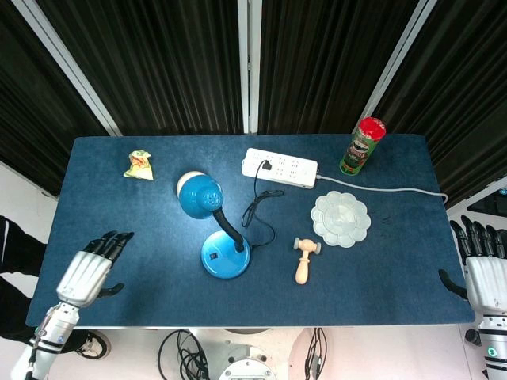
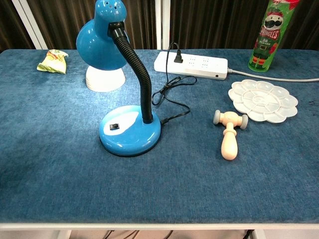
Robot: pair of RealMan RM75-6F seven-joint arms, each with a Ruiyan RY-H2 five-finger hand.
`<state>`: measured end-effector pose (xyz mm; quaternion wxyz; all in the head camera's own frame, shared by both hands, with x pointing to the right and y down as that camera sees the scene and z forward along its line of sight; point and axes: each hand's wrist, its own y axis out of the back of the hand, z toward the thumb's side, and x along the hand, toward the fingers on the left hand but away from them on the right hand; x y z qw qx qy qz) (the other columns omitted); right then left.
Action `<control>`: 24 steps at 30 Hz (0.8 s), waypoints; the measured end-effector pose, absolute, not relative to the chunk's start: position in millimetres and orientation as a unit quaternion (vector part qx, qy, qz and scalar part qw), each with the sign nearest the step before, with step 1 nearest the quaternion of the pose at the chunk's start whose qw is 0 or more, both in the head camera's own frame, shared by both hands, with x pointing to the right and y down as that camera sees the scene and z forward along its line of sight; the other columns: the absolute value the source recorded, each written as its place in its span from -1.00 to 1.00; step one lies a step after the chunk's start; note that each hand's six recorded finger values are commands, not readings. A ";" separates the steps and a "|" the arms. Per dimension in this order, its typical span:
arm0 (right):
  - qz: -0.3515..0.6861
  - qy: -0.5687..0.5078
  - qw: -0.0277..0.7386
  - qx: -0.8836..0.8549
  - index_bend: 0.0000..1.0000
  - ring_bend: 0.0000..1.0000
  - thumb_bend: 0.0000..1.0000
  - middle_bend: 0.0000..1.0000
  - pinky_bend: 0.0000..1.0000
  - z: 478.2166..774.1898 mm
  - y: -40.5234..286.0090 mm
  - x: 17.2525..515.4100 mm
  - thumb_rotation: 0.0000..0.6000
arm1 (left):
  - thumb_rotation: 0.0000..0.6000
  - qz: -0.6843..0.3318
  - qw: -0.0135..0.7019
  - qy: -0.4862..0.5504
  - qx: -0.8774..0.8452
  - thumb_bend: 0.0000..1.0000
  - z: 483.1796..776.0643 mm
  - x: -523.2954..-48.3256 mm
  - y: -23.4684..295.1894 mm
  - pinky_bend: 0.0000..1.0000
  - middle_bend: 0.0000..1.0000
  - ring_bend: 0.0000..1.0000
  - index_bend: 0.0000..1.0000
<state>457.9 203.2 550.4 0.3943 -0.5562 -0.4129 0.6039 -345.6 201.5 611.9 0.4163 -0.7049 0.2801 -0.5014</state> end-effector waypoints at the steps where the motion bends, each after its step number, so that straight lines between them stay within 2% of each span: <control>1: 0.604 -0.413 0.394 -0.556 -1.00 -1.00 -0.65 -1.00 -1.00 550.2 203.3 458.1 1.00 | 1.00 -0.497 0.414 0.272 -0.712 -0.77 615.4 -339.0 201.2 -0.20 -0.59 -0.61 -0.89; 5: 0.604 -0.415 0.392 -0.556 -1.00 -1.00 -0.65 -1.00 -1.00 549.5 204.4 459.3 1.00 | 1.00 -0.477 0.406 0.236 -0.743 -0.66 631.3 -307.8 200.9 -0.01 -0.36 -0.40 -0.89; 11: 0.602 -0.417 0.395 -0.555 -1.00 -1.00 -0.65 -1.00 -1.00 545.1 204.8 460.7 1.00 | 1.00 -0.453 0.397 0.190 -0.776 -0.39 657.0 -261.6 206.0 0.48 0.34 0.34 -0.82; 13: 0.601 -0.417 0.396 -0.555 -1.00 -1.00 -0.65 -1.00 -1.00 543.9 204.8 460.9 1.00 | 1.00 -0.450 0.391 0.180 -0.782 -0.28 666.2 -250.0 207.2 0.59 0.49 0.48 -0.73; 17: 0.601 -0.417 0.396 -0.556 -1.00 -1.00 -0.65 -1.00 -1.00 542.8 205.3 461.5 1.00 | 1.00 -0.451 0.385 0.160 -0.789 -0.25 682.1 -234.9 208.4 0.65 0.55 0.57 -0.68; 24: 0.600 -0.420 0.396 -0.554 -1.00 -1.00 -0.65 -1.00 -1.00 540.8 205.1 464.3 1.00 | 1.00 -0.466 0.376 0.135 -0.790 -0.25 698.9 -223.0 205.6 0.65 0.57 0.58 -0.71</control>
